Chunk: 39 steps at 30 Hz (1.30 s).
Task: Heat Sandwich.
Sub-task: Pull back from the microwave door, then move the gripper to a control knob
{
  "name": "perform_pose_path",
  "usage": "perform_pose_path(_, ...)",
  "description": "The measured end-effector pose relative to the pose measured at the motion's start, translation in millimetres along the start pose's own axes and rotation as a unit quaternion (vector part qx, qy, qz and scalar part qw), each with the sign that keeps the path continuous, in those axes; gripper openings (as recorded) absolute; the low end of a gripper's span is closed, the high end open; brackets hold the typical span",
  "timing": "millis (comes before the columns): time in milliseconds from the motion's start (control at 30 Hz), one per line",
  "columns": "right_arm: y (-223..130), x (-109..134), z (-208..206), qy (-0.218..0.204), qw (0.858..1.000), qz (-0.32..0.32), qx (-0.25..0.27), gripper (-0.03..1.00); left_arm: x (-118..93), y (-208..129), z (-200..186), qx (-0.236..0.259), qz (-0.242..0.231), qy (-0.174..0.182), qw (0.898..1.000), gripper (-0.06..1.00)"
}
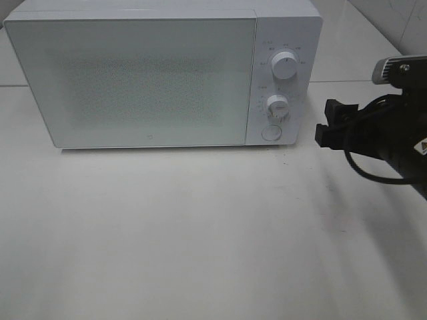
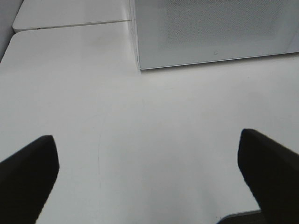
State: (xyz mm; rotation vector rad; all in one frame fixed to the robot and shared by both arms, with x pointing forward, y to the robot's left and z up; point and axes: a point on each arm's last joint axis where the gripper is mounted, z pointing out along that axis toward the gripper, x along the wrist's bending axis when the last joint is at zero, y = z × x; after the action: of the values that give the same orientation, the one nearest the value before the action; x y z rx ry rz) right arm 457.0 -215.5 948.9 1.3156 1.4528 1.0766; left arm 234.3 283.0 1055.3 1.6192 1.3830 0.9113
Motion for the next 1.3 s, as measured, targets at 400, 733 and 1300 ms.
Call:
perform_pose_path(400, -25.4, 26.0, 3.3, 0.014, 1.000, -0.009, 0.009, 0.77, 0.0, 0.0, 0.0, 0.000, 0.000, 0.000, 1.000, 0.99)
perform_pose_path(733, -40.6, 38.8, 3.6, 0.026, 0.999, -0.010, 0.017, 0.77, 0.0, 0.0, 0.0, 0.000, 0.000, 0.000, 1.000, 0.99)
perform_pose_path(1300, -40.2, 39.1, 4.2, 0.025, 1.000, -0.008, 0.016, 0.77, 0.0, 0.0, 0.0, 0.000, 0.000, 0.000, 1.000, 0.99)
